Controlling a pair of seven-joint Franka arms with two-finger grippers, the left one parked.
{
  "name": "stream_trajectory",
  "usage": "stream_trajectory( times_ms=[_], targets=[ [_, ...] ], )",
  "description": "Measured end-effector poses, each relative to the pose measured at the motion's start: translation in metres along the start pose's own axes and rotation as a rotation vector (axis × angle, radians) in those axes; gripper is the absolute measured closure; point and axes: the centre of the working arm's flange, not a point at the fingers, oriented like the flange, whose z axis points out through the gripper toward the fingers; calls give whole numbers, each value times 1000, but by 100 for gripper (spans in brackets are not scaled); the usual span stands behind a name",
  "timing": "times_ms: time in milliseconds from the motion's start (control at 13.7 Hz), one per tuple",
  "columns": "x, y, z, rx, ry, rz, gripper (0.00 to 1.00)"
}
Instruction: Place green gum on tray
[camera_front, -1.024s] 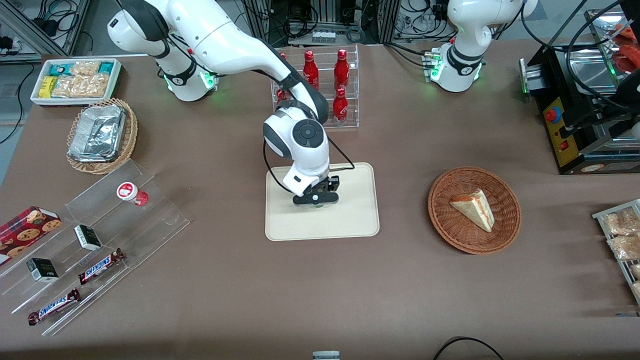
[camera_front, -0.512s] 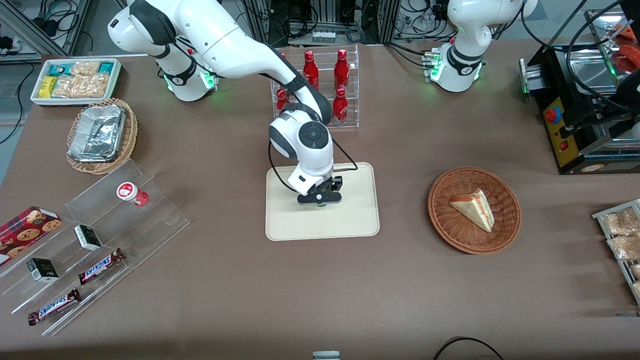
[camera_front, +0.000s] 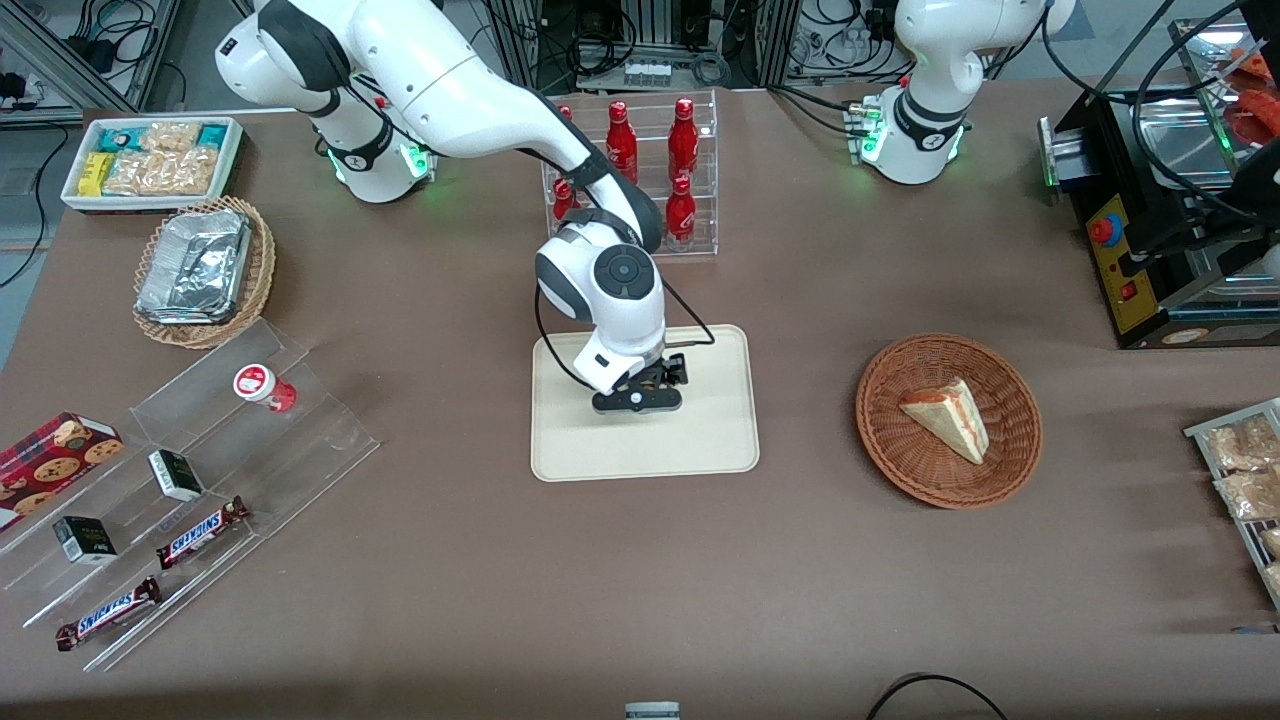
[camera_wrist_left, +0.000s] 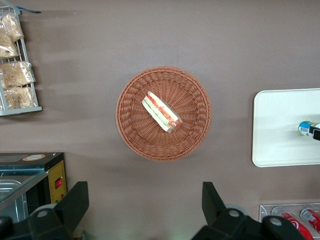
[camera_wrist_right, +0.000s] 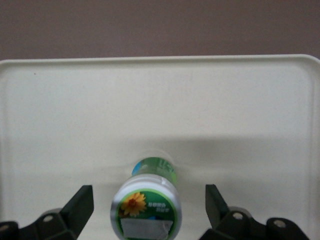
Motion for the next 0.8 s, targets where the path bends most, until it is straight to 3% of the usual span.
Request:
stream_trajectory(
  times_ms=[146,293,805],
  targets=[
    [11,3,-24,21,25,13,0],
    [25,17,-60,22,25,41,0],
    [54,126,-205,22,-55,140,0]
  ],
)
